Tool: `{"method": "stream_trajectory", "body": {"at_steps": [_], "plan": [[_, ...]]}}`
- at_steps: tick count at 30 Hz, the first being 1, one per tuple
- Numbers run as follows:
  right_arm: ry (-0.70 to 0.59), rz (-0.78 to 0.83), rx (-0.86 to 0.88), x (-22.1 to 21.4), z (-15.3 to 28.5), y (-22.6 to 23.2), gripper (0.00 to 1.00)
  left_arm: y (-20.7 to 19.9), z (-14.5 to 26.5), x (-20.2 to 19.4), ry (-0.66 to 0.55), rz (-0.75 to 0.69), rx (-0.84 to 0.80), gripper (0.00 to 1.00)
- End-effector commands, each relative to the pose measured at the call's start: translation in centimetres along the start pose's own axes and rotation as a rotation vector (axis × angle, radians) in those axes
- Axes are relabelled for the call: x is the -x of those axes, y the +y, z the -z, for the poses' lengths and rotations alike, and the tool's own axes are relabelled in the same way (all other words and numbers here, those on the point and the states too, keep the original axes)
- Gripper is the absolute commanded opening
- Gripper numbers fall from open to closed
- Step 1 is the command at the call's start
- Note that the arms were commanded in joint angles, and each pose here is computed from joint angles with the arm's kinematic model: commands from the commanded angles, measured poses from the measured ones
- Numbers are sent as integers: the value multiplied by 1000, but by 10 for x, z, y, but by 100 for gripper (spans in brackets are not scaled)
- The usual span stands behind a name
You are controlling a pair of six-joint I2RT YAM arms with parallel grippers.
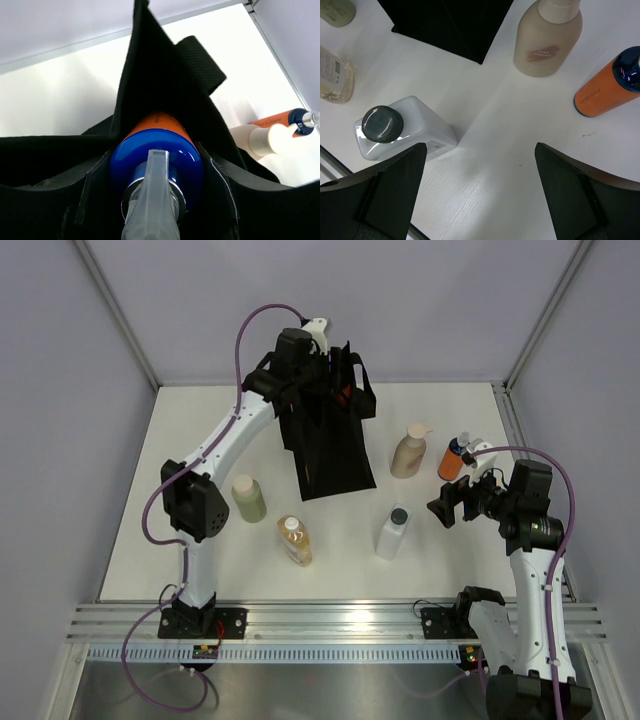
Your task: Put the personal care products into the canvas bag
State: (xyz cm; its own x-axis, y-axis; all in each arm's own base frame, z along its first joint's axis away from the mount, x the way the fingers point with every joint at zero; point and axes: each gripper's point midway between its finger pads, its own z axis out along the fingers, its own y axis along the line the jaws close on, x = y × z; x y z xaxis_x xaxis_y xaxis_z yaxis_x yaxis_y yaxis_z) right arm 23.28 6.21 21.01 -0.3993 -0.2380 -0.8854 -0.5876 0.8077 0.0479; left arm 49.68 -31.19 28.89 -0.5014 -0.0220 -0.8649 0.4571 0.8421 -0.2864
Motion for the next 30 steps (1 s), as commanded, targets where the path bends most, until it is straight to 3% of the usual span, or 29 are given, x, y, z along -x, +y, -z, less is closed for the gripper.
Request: {"method": "stream_trajectory", "body": {"at_steps": [1, 6, 10, 16, 18, 24, 30], "plan": [[-4, 18, -22, 2, 0, -5, 100, -12, 12, 59, -185, 82, -25, 17], [-3, 18, -25, 1, -1, -6, 100, -3, -8, 13, -74, 89, -29, 27], [-1, 16, -23, 1, -1, -6, 99, -2, -17, -9, -22, 90, -51, 50], [-1, 17, -26, 1, -1, -6, 100, -3, -21, -16, 0, 75, -63, 73], [0, 17, -24, 1, -1, -6, 100, -2, -21, -17, 3, 63, -62, 87], [0, 21, -24, 1, -1, -6, 99, 5, -15, -6, -18, 47, -52, 99], [-1, 24, -16, 1, -1, -4, 99, 6, 5, 26, -78, 29, -56, 99]]}}
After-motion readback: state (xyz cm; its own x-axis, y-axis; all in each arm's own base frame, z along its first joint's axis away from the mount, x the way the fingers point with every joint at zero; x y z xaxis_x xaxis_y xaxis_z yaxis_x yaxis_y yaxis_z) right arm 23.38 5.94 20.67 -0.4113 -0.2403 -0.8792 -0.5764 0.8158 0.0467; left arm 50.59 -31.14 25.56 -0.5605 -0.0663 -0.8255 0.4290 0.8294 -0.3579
